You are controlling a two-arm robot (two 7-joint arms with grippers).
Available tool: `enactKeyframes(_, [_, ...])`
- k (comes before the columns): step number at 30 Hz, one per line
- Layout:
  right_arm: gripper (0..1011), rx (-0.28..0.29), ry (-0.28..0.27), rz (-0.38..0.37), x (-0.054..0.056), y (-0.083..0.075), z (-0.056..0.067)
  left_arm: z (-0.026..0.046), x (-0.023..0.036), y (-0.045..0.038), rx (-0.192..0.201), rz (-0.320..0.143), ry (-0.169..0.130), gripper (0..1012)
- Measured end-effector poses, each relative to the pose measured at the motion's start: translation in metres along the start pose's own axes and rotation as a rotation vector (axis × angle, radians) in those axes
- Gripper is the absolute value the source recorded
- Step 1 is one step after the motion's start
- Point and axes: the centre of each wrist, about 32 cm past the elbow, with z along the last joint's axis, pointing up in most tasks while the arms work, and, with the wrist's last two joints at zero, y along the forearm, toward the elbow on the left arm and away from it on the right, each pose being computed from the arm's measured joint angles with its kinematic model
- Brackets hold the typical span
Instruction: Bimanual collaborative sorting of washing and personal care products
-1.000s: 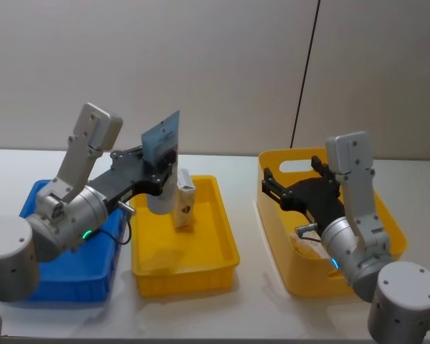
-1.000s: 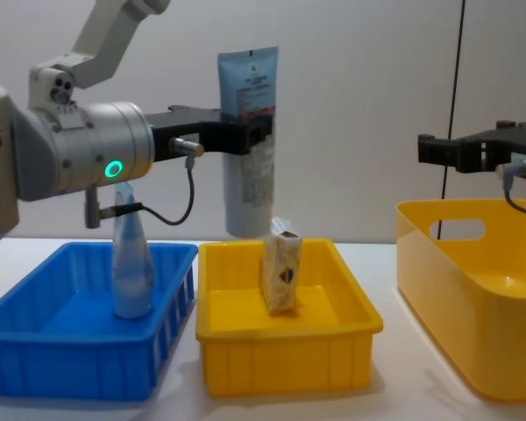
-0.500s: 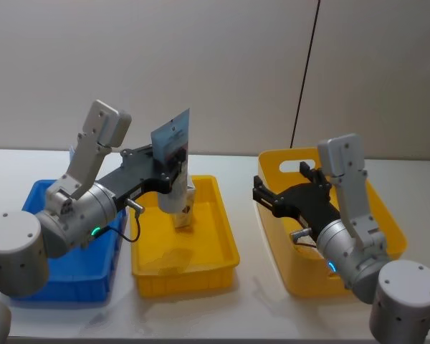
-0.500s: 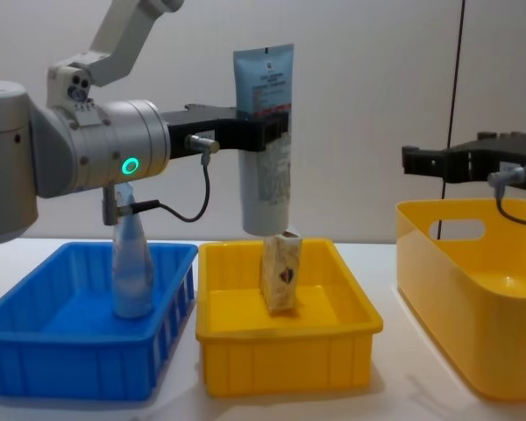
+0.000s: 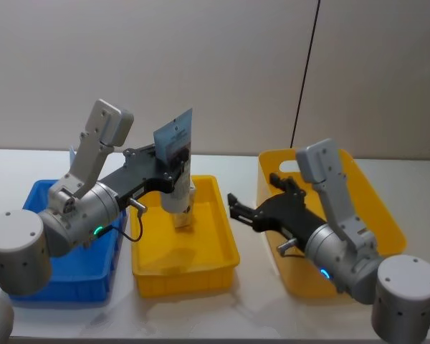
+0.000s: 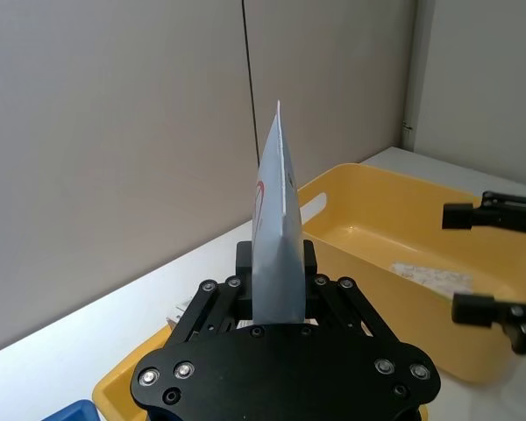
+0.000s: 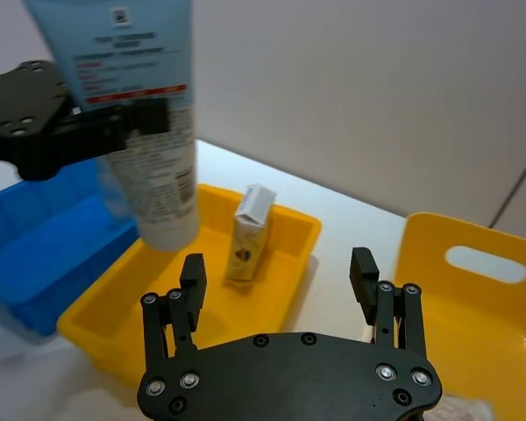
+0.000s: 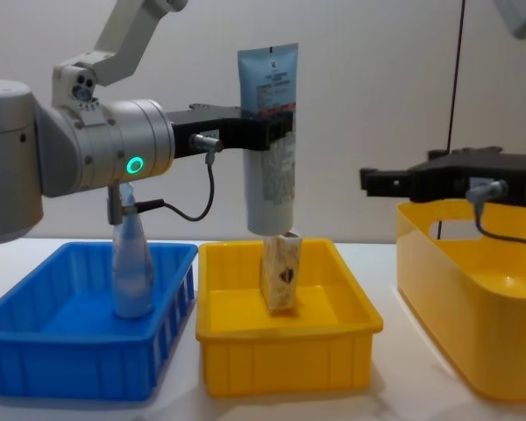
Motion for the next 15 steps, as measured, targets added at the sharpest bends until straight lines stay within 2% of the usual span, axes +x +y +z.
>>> enactKeyframes(6, [1004, -0.015, -0.014, 0.092, 0.000, 0.006, -0.001, 0.0001, -0.0001, -0.0005, -0.001, -0.001, 0.000, 242])
enactKeyframes(15, [1004, -0.024, -0.021, 0.180, 0.000, 0.019, -0.003, 0.0000, -0.0002, -0.0009, -0.001, -0.003, 0.002, 242])
